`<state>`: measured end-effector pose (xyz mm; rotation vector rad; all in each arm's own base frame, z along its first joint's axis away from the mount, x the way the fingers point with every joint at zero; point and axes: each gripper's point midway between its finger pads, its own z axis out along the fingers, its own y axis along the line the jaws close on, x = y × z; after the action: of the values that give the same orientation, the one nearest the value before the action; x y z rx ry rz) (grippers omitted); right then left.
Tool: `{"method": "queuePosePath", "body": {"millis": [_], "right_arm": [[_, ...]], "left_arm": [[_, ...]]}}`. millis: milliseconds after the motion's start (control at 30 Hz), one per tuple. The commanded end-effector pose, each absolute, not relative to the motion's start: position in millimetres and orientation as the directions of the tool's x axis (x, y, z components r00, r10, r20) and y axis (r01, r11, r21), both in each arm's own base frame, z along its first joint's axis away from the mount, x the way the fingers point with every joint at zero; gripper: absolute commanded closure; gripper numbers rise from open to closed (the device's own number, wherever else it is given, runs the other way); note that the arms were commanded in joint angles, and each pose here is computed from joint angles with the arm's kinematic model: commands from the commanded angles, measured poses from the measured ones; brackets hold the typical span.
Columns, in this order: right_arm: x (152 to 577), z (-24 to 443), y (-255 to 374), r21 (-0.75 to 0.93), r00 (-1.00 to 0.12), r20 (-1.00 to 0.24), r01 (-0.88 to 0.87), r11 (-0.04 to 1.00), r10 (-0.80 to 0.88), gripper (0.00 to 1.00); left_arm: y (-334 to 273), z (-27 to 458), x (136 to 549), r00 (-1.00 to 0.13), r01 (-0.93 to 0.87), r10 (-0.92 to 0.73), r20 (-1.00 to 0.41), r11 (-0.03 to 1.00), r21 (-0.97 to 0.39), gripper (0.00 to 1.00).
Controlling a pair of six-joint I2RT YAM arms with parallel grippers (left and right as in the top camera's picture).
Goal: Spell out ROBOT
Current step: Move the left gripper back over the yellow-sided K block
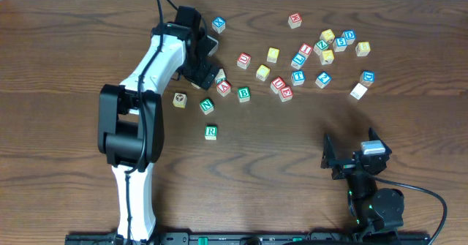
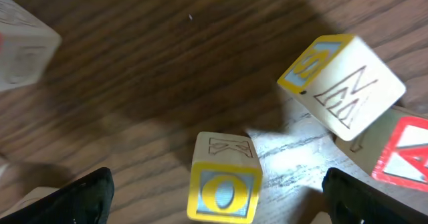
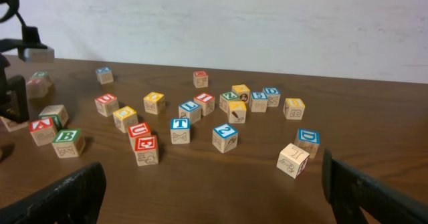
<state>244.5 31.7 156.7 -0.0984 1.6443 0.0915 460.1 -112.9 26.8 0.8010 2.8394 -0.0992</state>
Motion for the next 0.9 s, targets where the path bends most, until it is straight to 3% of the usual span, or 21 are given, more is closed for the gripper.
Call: {"method": "queuePosePath", "body": {"millis": [0, 867], "right_arm": [[244.3, 156.6, 30.6, -0.011, -0.073, -0.997, -0.117, 0.993, -0.019, 0.01], [244.3, 156.4, 30.6, -0.011, -0.074, -0.997, -0.117, 0.993, -0.019, 0.01]], "left_arm": [[-117.1, 24.3, 464.7, -0.827, 0.538, 0.522, -0.209, 0.843, -0.024, 0.02], [-118.5, 14.6, 461.7, -0.829, 0.539, 0.522, -0.203, 0.841, -0.039, 0.02]]}}
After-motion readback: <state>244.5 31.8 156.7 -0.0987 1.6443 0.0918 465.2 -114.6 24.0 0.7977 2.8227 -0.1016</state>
